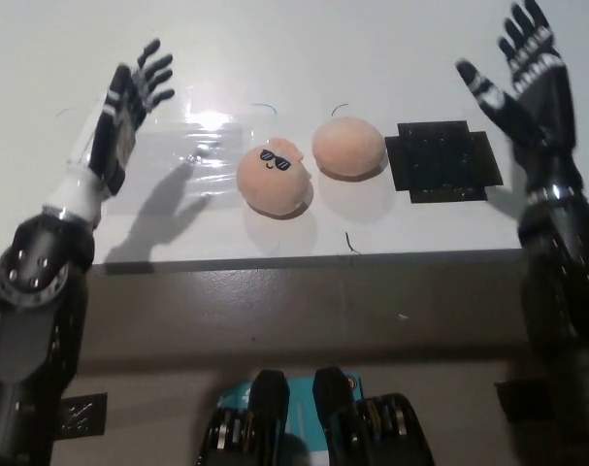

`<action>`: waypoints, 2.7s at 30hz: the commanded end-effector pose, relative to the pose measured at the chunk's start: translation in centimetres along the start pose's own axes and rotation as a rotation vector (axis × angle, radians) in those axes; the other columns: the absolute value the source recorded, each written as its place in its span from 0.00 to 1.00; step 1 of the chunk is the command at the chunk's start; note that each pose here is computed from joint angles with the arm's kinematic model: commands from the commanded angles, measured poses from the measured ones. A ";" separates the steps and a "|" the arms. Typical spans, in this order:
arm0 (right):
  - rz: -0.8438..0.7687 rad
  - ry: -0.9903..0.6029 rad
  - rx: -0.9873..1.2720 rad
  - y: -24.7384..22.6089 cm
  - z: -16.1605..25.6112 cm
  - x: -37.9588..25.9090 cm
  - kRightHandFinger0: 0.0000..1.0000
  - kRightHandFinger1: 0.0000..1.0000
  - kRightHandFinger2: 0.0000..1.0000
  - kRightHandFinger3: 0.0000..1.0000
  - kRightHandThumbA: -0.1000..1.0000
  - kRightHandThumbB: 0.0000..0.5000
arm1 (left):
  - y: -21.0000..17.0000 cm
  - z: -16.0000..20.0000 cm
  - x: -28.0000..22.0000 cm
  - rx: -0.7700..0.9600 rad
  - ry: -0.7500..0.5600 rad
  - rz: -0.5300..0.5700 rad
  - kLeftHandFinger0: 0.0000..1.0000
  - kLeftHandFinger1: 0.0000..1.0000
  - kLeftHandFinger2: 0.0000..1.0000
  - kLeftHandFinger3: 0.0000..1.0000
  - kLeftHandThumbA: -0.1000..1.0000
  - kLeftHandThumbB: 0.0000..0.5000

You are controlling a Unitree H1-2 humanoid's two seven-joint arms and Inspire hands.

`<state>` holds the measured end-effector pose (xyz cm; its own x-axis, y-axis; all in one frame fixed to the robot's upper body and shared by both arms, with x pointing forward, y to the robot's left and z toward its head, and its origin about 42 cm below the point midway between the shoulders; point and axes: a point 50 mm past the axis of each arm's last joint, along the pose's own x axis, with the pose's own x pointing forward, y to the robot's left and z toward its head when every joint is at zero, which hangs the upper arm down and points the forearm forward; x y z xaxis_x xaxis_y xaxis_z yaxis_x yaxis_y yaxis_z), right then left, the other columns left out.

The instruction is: Use both hands to push two dumpling toys together to the middle

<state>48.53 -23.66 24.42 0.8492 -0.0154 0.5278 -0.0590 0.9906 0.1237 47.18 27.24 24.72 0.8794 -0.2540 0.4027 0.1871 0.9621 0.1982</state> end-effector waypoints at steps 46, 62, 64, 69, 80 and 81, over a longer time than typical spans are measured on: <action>0.065 0.393 0.034 -4.6 -4.5 -25.9 1.00 1.00 1.00 1.00 1.00 0.43 | 1.4 -6.7 -26.3 -0.017 0.258 0.012 1.00 1.00 1.00 1.00 1.00 0.69; 0.026 0.458 0.057 -5.8 -6.7 -26.3 1.00 1.00 1.00 1.00 1.00 0.53 | 2.0 -8.8 -26.4 -0.048 0.329 0.037 1.00 1.00 1.00 1.00 1.00 0.58; 0.030 0.458 0.053 -5.8 -6.6 -26.6 1.00 1.00 1.00 1.00 1.00 0.51 | 1.9 -8.9 -26.8 -0.059 0.330 0.044 1.00 1.00 1.00 1.00 1.00 0.54; 0.041 0.459 0.041 -5.7 -6.7 -26.3 1.00 1.00 1.00 1.00 1.00 0.52 | 1.9 -8.9 -27.4 -0.077 0.343 0.057 1.00 1.00 1.00 1.00 1.00 0.50; 0.079 0.431 0.003 -5.3 -6.7 -26.3 1.00 1.00 1.00 1.00 1.00 0.47 | 1.8 -8.8 -27.8 -0.081 0.346 0.063 1.00 1.00 1.00 1.00 1.00 0.43; 0.079 0.432 0.004 -5.3 -6.7 -26.4 1.00 1.00 1.00 1.00 1.00 0.46 | 1.8 -8.8 -27.8 -0.080 0.344 0.063 1.00 1.00 1.00 1.00 1.00 0.43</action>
<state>28.93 -27.89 2.86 0.9954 0.0874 0.0404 -0.0921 0.9868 0.1332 26.54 36.77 4.82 0.9893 -0.1447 0.0201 0.1421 0.9850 0.0983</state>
